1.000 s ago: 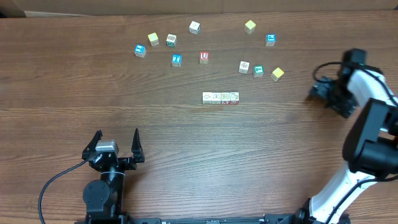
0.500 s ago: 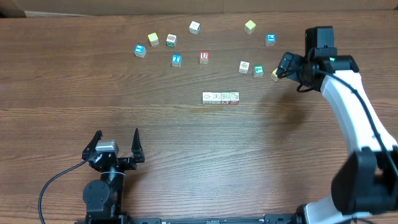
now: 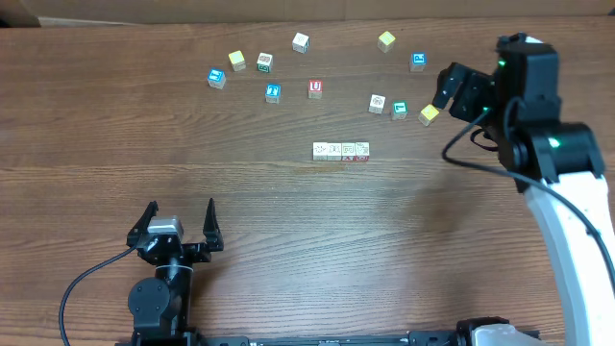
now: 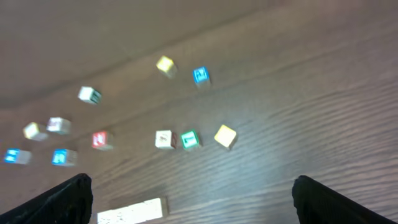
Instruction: Form a horizontal line
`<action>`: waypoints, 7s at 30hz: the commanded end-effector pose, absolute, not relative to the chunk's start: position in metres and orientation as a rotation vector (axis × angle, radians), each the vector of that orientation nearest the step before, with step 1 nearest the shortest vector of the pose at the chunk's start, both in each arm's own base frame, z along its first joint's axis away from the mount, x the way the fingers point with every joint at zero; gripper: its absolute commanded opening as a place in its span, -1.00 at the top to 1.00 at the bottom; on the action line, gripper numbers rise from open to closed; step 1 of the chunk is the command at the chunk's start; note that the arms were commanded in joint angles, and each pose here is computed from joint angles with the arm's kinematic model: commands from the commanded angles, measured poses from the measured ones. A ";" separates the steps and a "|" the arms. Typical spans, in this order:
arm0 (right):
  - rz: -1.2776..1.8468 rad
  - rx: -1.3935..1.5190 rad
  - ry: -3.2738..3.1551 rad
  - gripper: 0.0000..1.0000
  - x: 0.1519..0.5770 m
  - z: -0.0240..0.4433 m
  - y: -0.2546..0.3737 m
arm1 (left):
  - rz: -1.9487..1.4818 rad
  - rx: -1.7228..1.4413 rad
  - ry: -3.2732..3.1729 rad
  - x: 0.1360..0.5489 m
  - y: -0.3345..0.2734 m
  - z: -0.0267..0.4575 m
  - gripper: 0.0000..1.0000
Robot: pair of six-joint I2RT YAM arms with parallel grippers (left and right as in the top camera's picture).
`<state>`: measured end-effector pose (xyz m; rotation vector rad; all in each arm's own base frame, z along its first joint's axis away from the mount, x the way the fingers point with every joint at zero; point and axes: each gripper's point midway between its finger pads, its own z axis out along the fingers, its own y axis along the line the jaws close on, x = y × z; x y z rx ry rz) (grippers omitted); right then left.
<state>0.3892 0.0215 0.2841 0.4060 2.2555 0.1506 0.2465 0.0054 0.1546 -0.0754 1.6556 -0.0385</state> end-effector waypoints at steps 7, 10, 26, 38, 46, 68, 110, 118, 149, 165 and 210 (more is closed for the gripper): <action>0.117 0.415 2.331 -1.00 0.344 0.228 0.017 | -0.034 -0.045 1.647 0.246 0.002 0.156 -0.99; 0.086 0.415 2.441 -1.00 0.317 0.181 0.016 | -0.034 -0.045 1.647 0.246 0.002 0.156 -1.00; 0.003 0.307 2.716 -1.00 0.226 0.064 0.026 | -0.034 -0.044 1.647 0.246 0.002 0.156 -1.00; 0.225 -0.162 2.277 -1.00 0.282 0.095 0.070 | -0.034 -0.045 1.647 0.246 0.002 0.156 -0.99; 0.230 -0.194 2.107 -1.00 0.276 0.090 0.067 | -0.034 -0.045 1.647 0.246 0.002 0.156 -0.99; 0.301 -0.213 1.963 -1.00 0.259 0.080 0.070 | -0.034 -0.045 1.647 0.246 0.002 0.156 -1.00; 0.307 -0.191 1.703 -1.00 0.242 0.145 0.066 | -0.034 -0.044 1.647 0.246 0.002 0.156 -1.00; 0.306 -0.191 1.702 -1.00 0.243 0.145 0.066 | -0.034 -0.045 1.647 0.246 0.002 0.156 -1.00; 0.302 -0.188 1.578 -1.00 0.237 0.173 0.065 | -0.034 -0.045 1.647 0.246 0.002 0.156 -1.00; 0.256 -0.156 1.585 -1.00 0.240 0.171 0.056 | -0.034 -0.044 1.647 0.246 0.002 0.156 -1.00; 0.258 -0.156 1.586 -1.00 0.240 0.171 0.057 | -0.034 -0.045 1.647 0.246 0.002 0.156 -1.00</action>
